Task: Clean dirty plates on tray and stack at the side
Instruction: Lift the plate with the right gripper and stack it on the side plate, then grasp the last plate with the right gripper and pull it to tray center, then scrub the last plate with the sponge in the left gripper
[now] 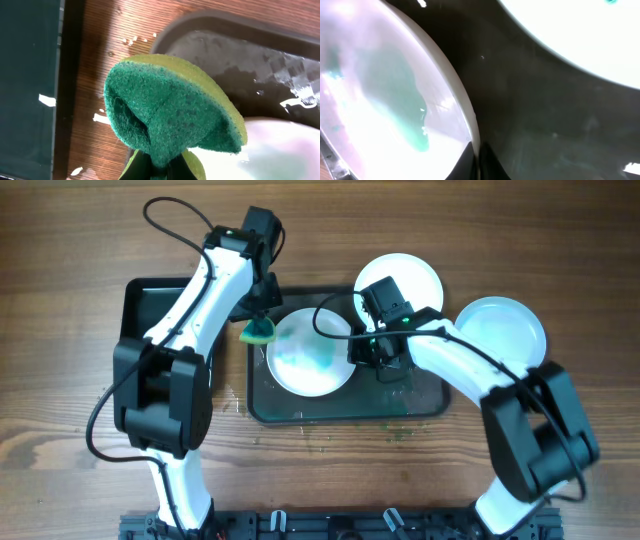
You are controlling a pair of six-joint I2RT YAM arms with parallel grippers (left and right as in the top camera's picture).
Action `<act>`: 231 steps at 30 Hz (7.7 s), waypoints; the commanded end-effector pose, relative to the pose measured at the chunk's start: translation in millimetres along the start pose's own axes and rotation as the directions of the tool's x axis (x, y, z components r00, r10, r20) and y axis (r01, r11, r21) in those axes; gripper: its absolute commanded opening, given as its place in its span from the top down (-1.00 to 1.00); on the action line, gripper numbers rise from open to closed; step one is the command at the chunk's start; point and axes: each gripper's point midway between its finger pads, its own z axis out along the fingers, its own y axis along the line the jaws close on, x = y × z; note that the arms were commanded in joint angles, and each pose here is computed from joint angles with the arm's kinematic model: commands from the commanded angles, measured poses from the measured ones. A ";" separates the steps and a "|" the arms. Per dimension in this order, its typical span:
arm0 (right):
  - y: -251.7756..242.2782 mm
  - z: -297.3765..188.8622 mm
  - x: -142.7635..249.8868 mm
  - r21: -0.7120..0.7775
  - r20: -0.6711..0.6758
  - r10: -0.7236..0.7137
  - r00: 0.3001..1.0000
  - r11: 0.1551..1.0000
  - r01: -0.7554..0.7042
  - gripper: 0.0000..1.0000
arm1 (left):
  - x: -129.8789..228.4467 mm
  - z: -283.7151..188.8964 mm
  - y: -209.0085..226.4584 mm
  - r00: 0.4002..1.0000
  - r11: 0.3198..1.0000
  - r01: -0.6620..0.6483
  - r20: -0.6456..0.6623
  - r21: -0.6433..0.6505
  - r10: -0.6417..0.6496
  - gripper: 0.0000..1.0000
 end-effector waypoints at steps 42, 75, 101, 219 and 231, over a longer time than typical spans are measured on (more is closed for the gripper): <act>-295.8 -209.4 -12.0 0.235 0.494 0.613 0.617 0.589 -0.773 0.92 | -6.1 -4.5 -6.0 1.000 0.999 0.007 0.007 0.045 -0.008 0.92; -142.3 -19.4 -77.6 0.082 0.032 0.330 0.943 0.940 -0.332 0.40 | -6.0 -4.5 -5.9 1.000 0.999 0.007 0.006 0.045 -0.008 0.92; -81.0 -1.0 -80.0 0.094 0.043 -0.323 0.946 0.944 0.318 0.41 | -6.0 -4.6 -6.1 1.000 0.999 0.007 0.007 0.046 -0.008 0.92; -35.8 23.8 -13.2 -0.083 -0.161 0.040 0.986 0.995 -0.054 0.91 | 13.3 73.0 -13.0 0.997 0.979 -0.079 0.000 -0.188 0.080 0.92; -36.2 23.7 -12.4 -0.081 -0.164 0.040 0.986 0.995 -0.054 0.92 | 139.9 35.4 -118.6 0.652 0.614 -0.548 -0.169 0.568 0.739 0.92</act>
